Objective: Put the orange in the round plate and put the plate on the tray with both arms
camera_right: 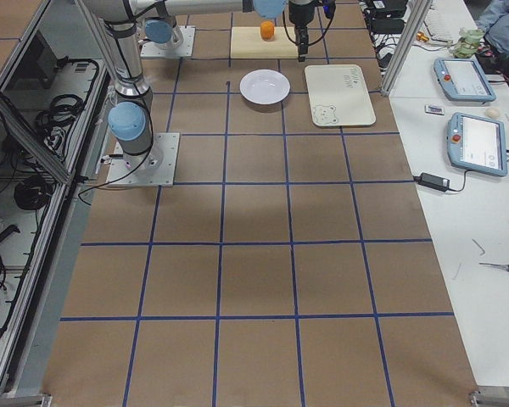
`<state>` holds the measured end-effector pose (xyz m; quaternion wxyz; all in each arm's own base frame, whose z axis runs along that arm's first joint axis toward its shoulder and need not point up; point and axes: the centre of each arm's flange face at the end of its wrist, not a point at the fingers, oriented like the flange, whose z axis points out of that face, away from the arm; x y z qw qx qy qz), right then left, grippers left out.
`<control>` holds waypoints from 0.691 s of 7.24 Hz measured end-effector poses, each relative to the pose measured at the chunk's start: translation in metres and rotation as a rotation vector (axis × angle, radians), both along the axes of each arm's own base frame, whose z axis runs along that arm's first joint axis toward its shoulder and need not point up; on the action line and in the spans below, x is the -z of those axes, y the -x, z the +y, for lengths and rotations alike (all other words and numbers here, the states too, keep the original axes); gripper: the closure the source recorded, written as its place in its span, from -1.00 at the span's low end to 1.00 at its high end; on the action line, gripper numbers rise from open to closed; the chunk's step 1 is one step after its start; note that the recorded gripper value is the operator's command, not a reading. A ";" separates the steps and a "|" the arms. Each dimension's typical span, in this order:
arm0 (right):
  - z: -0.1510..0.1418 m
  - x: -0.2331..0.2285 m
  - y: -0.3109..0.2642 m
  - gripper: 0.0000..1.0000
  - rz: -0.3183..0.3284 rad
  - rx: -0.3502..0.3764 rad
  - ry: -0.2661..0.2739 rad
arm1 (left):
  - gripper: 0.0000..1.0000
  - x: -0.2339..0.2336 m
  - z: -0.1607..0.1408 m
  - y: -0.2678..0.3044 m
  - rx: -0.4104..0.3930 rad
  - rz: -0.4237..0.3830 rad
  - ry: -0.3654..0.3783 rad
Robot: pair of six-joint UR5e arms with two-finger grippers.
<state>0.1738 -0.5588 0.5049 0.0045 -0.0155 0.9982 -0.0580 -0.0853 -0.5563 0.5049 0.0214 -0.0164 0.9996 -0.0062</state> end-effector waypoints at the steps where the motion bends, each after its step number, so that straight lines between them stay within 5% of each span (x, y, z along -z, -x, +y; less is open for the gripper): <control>1: 0.000 0.000 0.000 -1.00 0.000 0.000 -0.002 | -1.00 0.000 0.000 0.000 0.000 0.000 -0.003; 2: 0.000 0.000 0.000 -0.86 0.000 0.001 -0.004 | -1.00 0.000 0.000 0.000 0.000 0.000 -0.004; 5: 0.000 0.000 0.000 -0.98 0.000 0.001 -0.004 | -1.00 0.001 0.000 0.000 0.000 0.000 -0.006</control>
